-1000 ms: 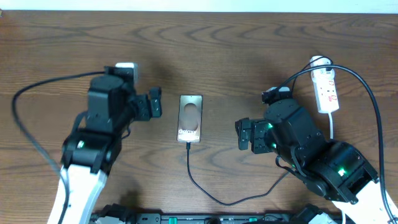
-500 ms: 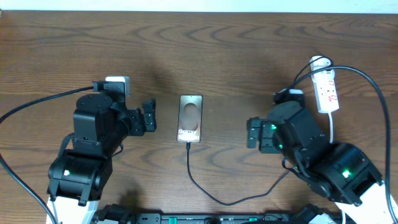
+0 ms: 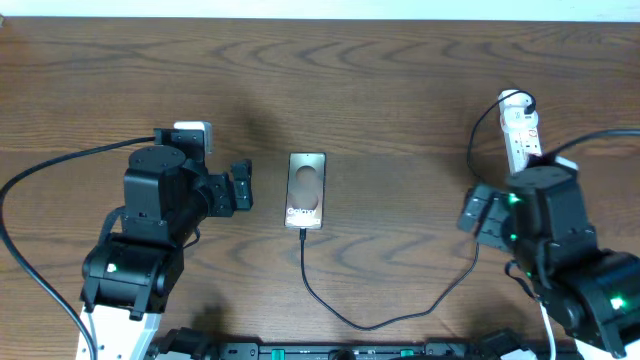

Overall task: Plug charger to phone and switch on socket
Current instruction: 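Move the right gripper toward the white power strip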

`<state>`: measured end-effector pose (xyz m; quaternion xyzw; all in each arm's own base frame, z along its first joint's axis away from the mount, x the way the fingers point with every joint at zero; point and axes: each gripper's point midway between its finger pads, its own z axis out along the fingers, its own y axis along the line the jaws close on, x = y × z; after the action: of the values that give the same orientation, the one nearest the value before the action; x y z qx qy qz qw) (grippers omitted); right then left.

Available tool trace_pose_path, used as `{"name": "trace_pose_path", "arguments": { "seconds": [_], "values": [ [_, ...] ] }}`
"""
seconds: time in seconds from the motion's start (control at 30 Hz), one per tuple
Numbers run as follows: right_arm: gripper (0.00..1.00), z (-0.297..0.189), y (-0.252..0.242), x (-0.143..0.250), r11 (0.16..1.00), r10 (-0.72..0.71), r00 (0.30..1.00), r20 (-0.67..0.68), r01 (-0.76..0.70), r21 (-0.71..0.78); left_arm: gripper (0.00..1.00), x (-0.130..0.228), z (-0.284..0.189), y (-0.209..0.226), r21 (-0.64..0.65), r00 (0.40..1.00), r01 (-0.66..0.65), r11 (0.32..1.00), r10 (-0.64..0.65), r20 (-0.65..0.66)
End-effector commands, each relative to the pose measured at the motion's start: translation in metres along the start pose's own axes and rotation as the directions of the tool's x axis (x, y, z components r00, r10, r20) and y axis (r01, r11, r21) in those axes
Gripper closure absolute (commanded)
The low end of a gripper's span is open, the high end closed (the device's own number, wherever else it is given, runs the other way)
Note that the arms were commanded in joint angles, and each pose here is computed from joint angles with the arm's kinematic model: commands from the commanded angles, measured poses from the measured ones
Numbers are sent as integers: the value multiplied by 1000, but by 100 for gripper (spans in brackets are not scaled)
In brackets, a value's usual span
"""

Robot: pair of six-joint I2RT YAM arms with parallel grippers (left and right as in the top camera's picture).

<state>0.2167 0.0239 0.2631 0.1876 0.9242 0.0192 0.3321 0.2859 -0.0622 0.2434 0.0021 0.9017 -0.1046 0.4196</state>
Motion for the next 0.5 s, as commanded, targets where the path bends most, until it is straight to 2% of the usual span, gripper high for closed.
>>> {"name": "trace_pose_path", "arguments": {
  "seconds": [0.0,0.47],
  "values": [
    [1,-8,-17,-10,996,76,996,44,-77,38,1,1,2,3,-14,1000,8,1000,-8,-11],
    [1,-28,-43,-10,984,139,990,30,-142,108,1,8,15,5,-25,998,10,1000,-12,-61]
  ]
}}
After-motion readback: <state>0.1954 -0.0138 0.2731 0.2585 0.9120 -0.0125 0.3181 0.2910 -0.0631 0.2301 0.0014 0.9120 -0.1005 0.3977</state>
